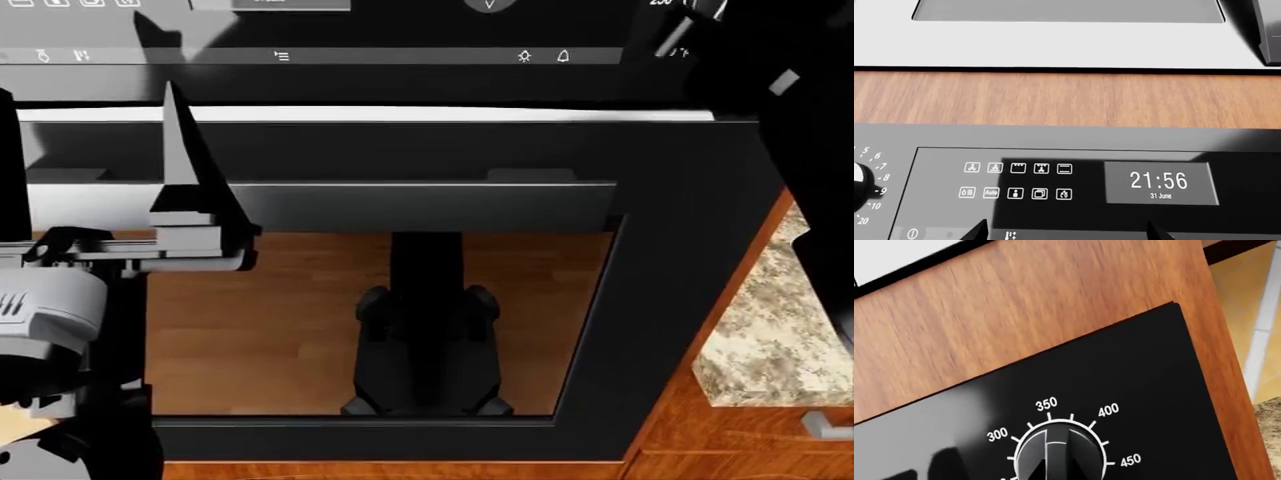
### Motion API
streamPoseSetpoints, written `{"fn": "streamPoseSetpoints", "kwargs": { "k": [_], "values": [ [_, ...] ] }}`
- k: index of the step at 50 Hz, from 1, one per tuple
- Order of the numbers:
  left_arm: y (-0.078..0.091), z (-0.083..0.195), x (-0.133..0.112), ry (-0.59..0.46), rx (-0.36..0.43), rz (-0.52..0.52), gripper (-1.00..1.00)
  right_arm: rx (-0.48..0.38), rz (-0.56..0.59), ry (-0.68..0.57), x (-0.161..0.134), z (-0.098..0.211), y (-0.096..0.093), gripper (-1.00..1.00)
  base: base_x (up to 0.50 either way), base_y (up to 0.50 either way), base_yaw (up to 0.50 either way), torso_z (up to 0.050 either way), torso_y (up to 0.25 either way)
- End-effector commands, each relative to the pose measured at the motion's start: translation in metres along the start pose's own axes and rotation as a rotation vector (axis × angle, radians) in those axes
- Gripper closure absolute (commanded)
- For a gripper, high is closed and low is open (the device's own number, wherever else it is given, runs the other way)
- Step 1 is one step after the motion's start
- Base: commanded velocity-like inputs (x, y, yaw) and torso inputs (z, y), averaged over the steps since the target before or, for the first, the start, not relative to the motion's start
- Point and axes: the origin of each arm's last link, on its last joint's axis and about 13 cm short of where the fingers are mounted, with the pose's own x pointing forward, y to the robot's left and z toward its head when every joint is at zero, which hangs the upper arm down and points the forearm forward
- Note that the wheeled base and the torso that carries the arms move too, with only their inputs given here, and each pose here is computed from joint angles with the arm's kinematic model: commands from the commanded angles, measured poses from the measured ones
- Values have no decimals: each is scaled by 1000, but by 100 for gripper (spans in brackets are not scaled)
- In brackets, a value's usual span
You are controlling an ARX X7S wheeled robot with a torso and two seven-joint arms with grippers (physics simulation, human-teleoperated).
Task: Preheat the oven by turning the temperature knob.
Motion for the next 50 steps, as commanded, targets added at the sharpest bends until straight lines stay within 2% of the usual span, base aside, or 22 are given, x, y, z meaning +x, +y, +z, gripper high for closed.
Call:
{"fn": "streamPoseSetpoints", "kwargs": {
  "k": [1, 30, 34, 38, 50],
  "values": [
    [1, 0, 1, 2, -3, 4, -100, 75, -109, 102, 20, -24, -13, 100, 13, 0, 3, 0, 0],
    [2, -3, 1, 20, -9, 5, -100, 305, -115, 83, 23, -35, -24, 100, 5, 0, 2, 0, 0],
    [2, -4, 0, 28, -11, 1, -100, 350, -112, 76, 24, -38, -26, 100, 7, -1, 1, 0, 0],
    [2, -4, 0, 32, -15, 0, -100, 431, -97, 56, 24, -38, -27, 100, 3, -1, 1, 0, 0],
    [3, -5, 2, 39, -21, 8, -100, 548, -54, 31, 23, -42, -29, 100, 4, -1, 1, 0, 0]
  ]
}}
